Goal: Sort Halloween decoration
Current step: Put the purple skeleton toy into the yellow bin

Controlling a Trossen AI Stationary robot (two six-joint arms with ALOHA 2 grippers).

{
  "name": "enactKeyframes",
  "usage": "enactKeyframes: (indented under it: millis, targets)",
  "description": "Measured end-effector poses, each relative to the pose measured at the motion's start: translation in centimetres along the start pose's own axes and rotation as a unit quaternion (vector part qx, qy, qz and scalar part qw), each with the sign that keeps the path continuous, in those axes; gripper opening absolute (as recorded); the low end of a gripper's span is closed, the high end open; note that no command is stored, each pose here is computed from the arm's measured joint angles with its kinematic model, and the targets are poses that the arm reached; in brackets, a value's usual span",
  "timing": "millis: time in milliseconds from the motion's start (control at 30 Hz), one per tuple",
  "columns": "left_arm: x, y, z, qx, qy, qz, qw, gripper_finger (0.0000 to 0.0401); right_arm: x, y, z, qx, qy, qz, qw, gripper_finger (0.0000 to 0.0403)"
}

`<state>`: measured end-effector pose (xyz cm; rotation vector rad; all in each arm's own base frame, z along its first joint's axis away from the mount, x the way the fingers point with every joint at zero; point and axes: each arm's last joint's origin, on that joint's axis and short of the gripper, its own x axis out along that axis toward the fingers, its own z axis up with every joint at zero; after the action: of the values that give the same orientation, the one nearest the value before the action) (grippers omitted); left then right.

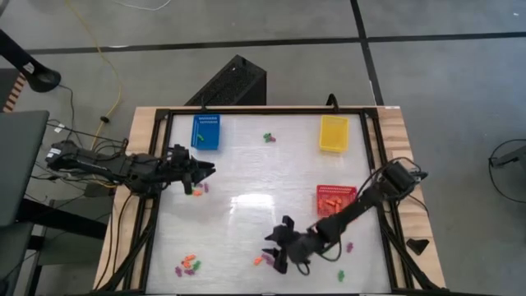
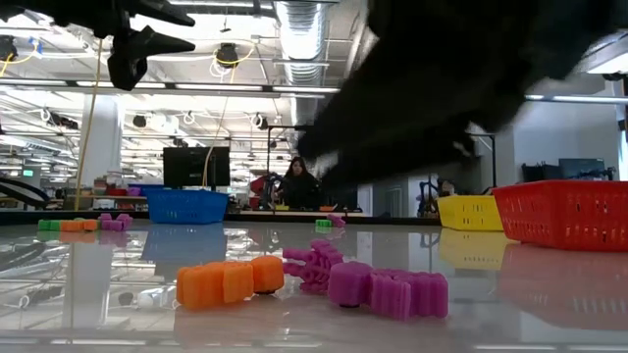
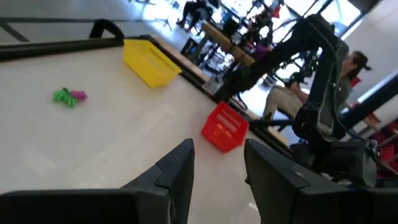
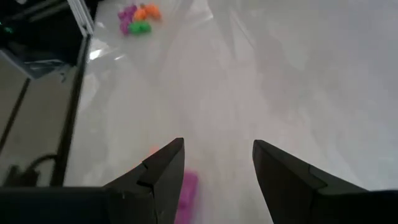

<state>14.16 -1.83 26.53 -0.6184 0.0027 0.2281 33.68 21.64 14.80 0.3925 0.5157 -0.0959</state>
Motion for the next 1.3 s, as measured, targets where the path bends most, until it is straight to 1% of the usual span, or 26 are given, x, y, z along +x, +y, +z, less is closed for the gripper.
enactKeyframes:
  millis: [100,167,267,333,533,767,867,967,1000,1067,1100,1133,1233,1267,1300]
  targets:
    - [-0.1,-0.1,-0.1,0.006,0.004,-0.003,1.000,0.0130,-0.2,0.9,-1.5,0.003,-0.010,-0.004,1.000,0.0217]
    - [-0.1,-0.2,-0.2,0.007,0.005,-0.006,1.000,0.0130,-0.2,1.1,-2.6,-0.007,-0.004,-0.008,1.000,0.0213]
    - [-0.1,-0.3,-0.3,0.008,0.008,-0.010,1.000,0.0130,0.2,1.0,-4.1,-0.025,0.006,-0.022,0.999,0.0207]
    - [-0.2,-0.4,-0.3,0.008,0.011,-0.012,1.000,0.0130,0.7,0.9,-4.6,-0.024,0.004,-0.020,1.000,0.0205]
    - [-0.1,-0.7,-0.7,0.007,0.019,-0.019,1.000,0.0130,2.1,0.7,-5.1,-0.030,0.000,0.005,1.000,0.0204]
    - [0.2,-1.0,-1.3,0.001,0.031,-0.014,0.999,0.0130,2.3,1.3,-4.6,-0.082,0.008,0.018,0.996,0.0203]
    - [0.4,-1.1,-1.7,-0.002,0.035,-0.008,0.999,0.0130,3.3,1.5,-4.4,-0.103,0.023,0.015,0.994,0.0203]
    - [0.5,-1.3,-1.9,-0.002,0.035,-0.003,0.999,0.0130,4.9,1.3,-4.9,-0.108,0.048,0.023,0.993,0.0202]
    - [0.6,-1.3,-2.0,-0.003,0.037,-0.001,0.999,0.0130,5.5,1.3,-5.1,-0.107,0.057,0.016,0.993,0.0200]
    - [0.6,-1.3,-2.1,-0.006,0.037,0.000,0.999,0.0130,6.1,1.2,-5.2,-0.100,0.080,-0.001,0.992,0.0183]
    - [0.6,-1.4,-2.1,-0.006,0.038,-0.001,0.999,0.0130,6.4,1.2,-5.4,-0.099,0.094,-0.011,0.991,0.0168]
    - [0.6,-1.4,-2.2,-0.006,0.039,-0.002,0.999,0.0130,6.5,1.2,-5.5,-0.098,0.106,-0.022,0.989,0.0148]
    - [0.6,-1.5,-2.2,-0.007,0.038,-0.006,0.999,0.0130,6.4,1.1,-5.9,-0.088,0.129,-0.038,0.987,0.0069]
    - [0.6,-1.5,-2.2,-0.007,0.038,-0.005,0.999,0.0130,6.3,1.2,-6.0,-0.086,0.136,-0.037,0.986,0.0059]
    - [0.6,-1.5,-2.2,-0.006,0.038,-0.005,0.999,0.0130,6.2,1.3,-6.1,-0.085,0.136,-0.037,0.986,0.0060]
